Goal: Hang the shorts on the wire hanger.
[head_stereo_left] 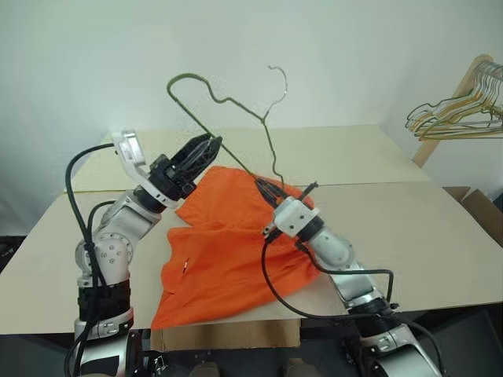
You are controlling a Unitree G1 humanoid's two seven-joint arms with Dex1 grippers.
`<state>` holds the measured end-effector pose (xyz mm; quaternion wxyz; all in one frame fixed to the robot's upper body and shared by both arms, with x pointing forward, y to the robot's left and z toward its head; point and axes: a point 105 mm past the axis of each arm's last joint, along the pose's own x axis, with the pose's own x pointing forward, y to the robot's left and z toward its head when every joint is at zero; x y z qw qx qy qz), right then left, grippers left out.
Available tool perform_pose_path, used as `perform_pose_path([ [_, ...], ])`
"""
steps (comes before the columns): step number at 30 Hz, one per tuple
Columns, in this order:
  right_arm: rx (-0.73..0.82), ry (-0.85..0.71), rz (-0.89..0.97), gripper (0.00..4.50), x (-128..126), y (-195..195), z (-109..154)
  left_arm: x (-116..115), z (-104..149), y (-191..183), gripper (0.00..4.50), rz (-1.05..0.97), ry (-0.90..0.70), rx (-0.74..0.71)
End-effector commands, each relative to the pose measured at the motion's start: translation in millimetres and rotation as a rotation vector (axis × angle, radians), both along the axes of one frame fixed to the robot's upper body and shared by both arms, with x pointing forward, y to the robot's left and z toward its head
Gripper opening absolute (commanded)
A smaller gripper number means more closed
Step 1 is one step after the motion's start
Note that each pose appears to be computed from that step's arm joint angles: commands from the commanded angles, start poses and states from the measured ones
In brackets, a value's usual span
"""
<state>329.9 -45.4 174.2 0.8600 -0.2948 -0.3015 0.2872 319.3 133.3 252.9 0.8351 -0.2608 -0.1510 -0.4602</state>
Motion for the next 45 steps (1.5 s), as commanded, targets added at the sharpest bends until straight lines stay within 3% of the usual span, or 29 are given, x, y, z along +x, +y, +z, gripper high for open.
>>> perform_pose_path([
  [1,-0.021,-0.08,-0.005,0.0,-1,1,9,1,16,-4,2.01,-0.003,-0.06,-0.027],
  [7,-0.026,-0.11,-0.056,0.0,2,0,7,10,15,-5,0.04,0.034,-0.033,-0.033],
  [15,-0.011,-0.075,-0.124,0.0,8,0,11,16,7,-10,0.01,0.104,-0.026,0.017],
  [18,-0.056,-0.078,-0.098,0.78,5,5,9,24,3,-9,0.0,0.174,-0.033,0.06],
  [24,-0.021,-0.035,-0.18,2.83,15,-8,5,29,7,-3,0.0,0.225,-0.085,0.064],
  [28,0.025,0.179,-0.141,4.3,22,-29,-1,28,14,3,0.0,0.21,-0.144,0.098],
  [29,-0.014,0.317,-0.06,4.48,17,-31,-7,26,16,6,0.0,0.194,-0.156,0.107],
  [30,-0.1,0.488,0.068,4.48,6,-29,-17,24,17,8,0.0,0.172,-0.172,0.115],
  [31,-0.127,0.558,0.182,4.48,-8,-28,-15,21,19,10,0.0,0.143,-0.189,0.119],
  [34,-0.021,0.747,0.296,4.48,-14,-43,9,8,26,17,0.0,0.021,-0.242,0.114],
  [38,0.04,1.034,0.517,4.48,-27,-57,19,-6,29,19,0.0,-0.118,-0.31,0.147],
  [45,0.102,1.264,0.609,4.48,-22,-58,18,-22,35,13,0.0,-0.315,-0.355,0.133],
])
